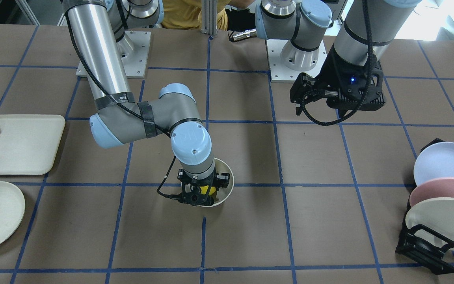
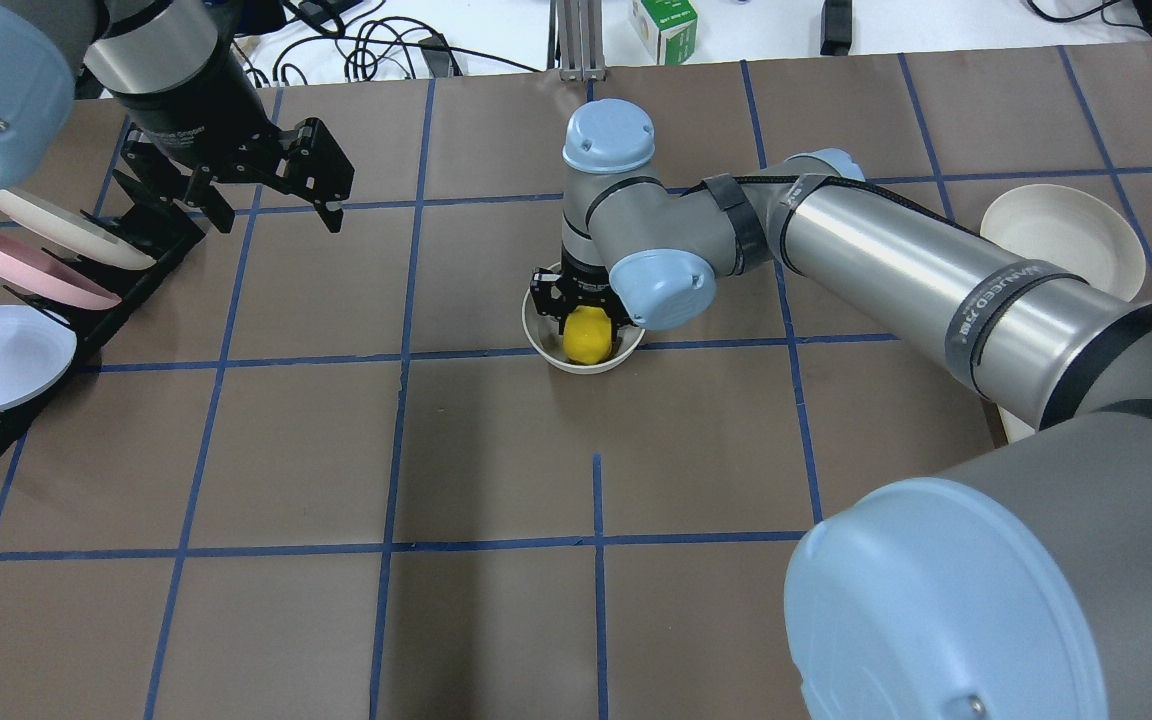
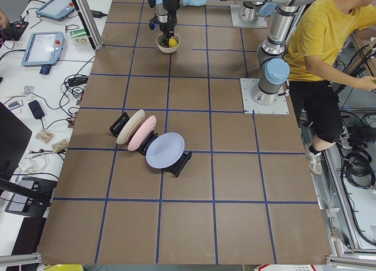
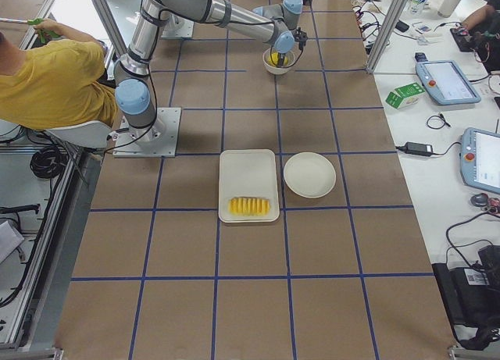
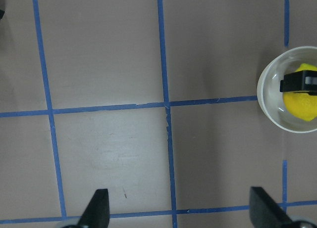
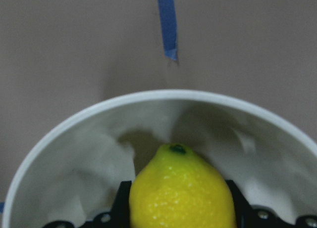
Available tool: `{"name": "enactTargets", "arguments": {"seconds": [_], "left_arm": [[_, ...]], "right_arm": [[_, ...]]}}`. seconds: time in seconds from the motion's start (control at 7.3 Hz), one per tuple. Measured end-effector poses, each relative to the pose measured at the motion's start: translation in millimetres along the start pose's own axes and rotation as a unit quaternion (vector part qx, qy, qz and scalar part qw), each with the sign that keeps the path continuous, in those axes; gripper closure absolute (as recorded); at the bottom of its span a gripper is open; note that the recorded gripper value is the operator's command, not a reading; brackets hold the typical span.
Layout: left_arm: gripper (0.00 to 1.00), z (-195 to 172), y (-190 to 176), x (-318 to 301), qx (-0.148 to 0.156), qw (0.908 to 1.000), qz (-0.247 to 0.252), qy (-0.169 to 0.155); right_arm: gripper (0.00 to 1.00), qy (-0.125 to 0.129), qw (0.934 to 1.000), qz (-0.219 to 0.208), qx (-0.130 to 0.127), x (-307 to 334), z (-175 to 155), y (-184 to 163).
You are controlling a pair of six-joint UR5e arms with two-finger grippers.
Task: Place bowl and put lemon in it
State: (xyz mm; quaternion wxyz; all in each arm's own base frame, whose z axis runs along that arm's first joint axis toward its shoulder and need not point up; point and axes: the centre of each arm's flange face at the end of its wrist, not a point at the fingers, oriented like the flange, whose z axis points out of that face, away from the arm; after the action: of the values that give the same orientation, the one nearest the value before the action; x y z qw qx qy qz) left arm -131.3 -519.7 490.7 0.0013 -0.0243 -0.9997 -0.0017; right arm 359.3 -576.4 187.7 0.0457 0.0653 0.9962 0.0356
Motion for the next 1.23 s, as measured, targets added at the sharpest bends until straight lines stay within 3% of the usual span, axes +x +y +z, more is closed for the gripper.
{"name": "enactTargets", "arguments": {"seconds": [0.41,0.68,0.96,1.23], "left_arm": [[0.0,0,0,0,0.0,1.0,-0.002,0.002],[0.0,1,1,-1,-0.001,1.0,-0.003,0.001],[0.0,0,0,-2,0.0,1.0,-0.004,0.002],[0.0,0,0,-2,0.0,1.0,-0.004,0.003]], "right_arm": [[0.0,-0.003,0.9999,0.001,0.015,4,-5,5],[0.0,-0.006,0.9995,0.0,0.031,4,-28,9],[0.0,0.014,0.9985,0.002,0.052,10,-57,10],[0.0,0.026,0.9981,0.013,0.054,25,-95,14]]}}
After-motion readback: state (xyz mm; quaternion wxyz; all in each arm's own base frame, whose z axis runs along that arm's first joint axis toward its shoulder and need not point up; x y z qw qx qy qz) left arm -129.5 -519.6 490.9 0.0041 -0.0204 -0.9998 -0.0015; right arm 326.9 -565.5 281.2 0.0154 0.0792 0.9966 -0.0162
